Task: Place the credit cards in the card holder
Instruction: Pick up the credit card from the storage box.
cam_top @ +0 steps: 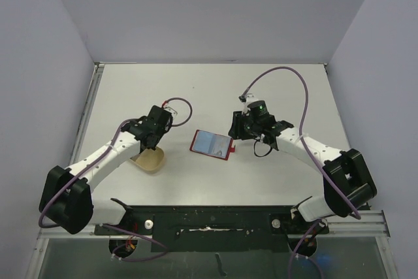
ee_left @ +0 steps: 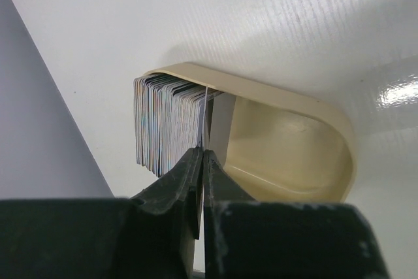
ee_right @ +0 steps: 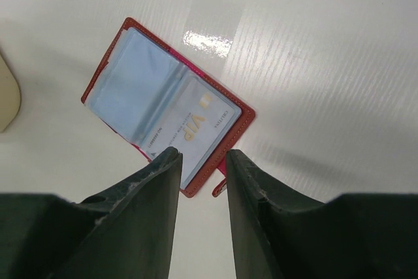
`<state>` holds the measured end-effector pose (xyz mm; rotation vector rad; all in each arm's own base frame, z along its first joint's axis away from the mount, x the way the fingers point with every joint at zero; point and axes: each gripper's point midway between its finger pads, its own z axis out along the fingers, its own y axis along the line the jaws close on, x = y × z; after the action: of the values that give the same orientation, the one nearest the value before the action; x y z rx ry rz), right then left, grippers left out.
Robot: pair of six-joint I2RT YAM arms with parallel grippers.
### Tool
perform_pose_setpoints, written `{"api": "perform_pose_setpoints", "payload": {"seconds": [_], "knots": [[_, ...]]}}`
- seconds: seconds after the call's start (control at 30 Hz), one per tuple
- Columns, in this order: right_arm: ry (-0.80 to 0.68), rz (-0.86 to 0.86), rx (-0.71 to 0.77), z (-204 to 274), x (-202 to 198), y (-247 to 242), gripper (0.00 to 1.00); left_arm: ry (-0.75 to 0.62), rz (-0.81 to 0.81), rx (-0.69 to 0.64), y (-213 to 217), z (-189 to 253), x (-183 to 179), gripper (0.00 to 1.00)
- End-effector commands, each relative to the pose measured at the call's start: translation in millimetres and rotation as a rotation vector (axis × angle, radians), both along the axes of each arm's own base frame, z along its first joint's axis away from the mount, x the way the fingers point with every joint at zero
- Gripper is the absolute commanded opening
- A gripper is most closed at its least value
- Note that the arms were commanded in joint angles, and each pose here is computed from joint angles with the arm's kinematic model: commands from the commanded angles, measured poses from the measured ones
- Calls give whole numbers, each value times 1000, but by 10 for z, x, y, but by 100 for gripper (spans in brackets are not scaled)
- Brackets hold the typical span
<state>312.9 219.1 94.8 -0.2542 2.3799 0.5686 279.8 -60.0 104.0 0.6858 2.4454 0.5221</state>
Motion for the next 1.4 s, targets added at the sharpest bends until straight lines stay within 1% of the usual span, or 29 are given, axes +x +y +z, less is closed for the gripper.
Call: {"api": "perform_pose_setpoints", "payload": {"seconds": [0.0,0.13,0.23,0.33,0.43,0.6,0.8,0.83,0.9,1.03,1.2,1.37], "knots": [[-68,1,78,305,73,142,34,-28,17,-108,-166,275,43,0],[-23,-42,85,217,66,173,33,-17,69,-151,-219,345,35,0],[-23,-48,112,238,59,237,33,-33,115,-208,-288,431,61,0],[-30,-4,146,277,33,351,35,-76,152,-278,-362,552,107,0],[-47,49,189,367,1,453,36,-122,142,-357,-452,685,140,0],[-115,166,336,668,-98,672,37,-205,70,-565,-676,982,123,0],[-213,267,549,1171,-264,874,39,-244,-70,-852,-1062,1316,-5,0],[-256,290,598,1312,-292,898,39,-238,-94,-896,-1133,1352,-38,0],[-291,315,661,1470,-367,915,40,-210,-138,-971,-1265,1404,-113,0],[-316,350,707,1670,-437,936,40,-138,-207,-1091,-1482,1469,-253,0],[-319,383,753,1766,-501,968,40,-68,-290,-1262,-1728,1529,-432,0],[-306,422,780,1761,-567,1002,42,-26,-351,-1382,-1872,1622,-549,0]]}}
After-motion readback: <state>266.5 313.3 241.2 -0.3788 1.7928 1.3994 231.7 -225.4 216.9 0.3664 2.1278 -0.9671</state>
